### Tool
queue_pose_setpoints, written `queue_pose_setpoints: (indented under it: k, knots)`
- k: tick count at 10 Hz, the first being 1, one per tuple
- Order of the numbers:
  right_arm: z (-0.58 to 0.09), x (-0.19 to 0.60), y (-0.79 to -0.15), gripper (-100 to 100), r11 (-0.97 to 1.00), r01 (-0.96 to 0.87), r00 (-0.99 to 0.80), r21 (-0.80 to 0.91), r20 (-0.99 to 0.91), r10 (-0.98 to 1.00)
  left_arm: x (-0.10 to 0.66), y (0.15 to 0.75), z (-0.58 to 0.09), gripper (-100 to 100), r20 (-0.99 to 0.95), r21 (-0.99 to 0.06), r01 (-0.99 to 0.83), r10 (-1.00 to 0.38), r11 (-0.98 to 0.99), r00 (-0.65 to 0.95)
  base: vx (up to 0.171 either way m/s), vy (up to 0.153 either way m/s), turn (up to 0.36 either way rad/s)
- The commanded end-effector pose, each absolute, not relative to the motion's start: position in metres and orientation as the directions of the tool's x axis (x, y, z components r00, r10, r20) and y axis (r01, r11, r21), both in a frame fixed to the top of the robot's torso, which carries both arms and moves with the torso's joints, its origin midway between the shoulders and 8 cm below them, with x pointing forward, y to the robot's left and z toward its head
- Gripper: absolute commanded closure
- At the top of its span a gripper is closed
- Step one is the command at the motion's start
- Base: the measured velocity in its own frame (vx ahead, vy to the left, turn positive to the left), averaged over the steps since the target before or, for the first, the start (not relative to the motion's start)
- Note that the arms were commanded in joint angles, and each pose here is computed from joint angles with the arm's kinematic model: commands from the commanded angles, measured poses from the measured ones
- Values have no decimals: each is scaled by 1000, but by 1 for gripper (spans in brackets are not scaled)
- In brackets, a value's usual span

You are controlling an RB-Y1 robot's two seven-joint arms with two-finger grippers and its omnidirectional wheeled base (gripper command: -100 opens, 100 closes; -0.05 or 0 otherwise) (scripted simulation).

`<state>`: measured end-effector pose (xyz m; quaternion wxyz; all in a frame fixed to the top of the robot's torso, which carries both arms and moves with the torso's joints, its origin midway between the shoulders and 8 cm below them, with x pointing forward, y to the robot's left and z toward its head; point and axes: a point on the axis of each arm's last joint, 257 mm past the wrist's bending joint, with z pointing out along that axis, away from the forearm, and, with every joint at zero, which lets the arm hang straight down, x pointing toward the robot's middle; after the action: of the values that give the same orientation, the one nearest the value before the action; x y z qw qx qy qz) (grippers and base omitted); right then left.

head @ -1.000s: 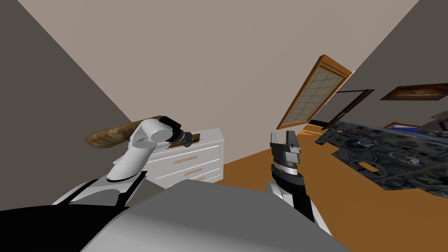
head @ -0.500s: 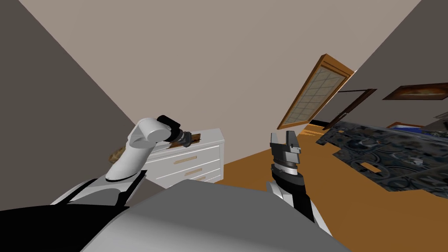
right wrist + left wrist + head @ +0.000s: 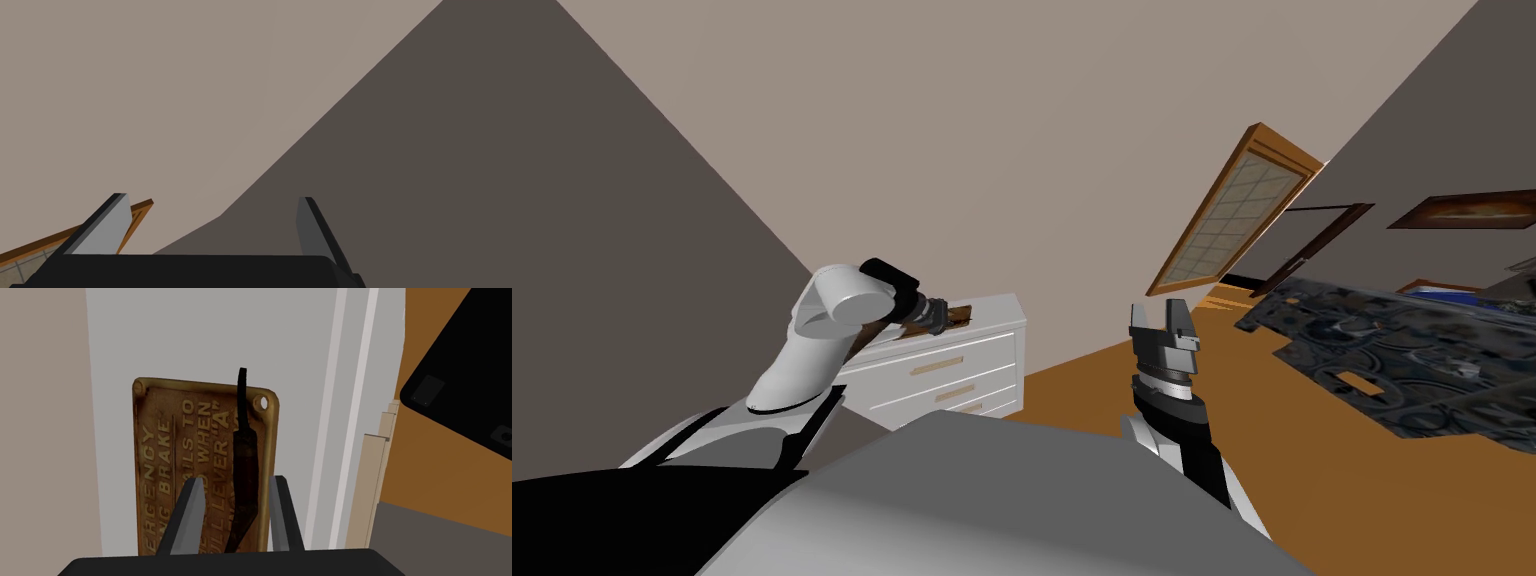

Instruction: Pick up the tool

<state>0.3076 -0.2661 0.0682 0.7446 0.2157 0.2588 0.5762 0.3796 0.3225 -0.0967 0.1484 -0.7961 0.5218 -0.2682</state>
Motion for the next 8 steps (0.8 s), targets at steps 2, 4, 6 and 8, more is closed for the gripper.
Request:
queue_pose_setpoints:
  k: [2, 4, 6, 8]
  knots:
    - [68, 308, -266, 0, 243, -746, 202, 620, -137, 970, 396, 322, -77, -100, 320, -556, -708, -899, -435, 300, -45, -17, -19]
    - [68, 308, -266, 0, 243, -747, 202, 619, -137, 970, 410, 331, -58, -100, 369, -572, -666, -875, -479, 312, -113, -25, -46]
    - [68, 308, -266, 0, 243, -747, 202, 619, -137, 970, 420, 345, -43, -100, 413, -565, -630, -844, -533, 343, -134, -50, -45]
    - [68, 308, -266, 0, 243, -747, 202, 619, -137, 970, 426, 355, -36, -100, 440, -552, -609, -819, -570, 368, -108, -33, -34]
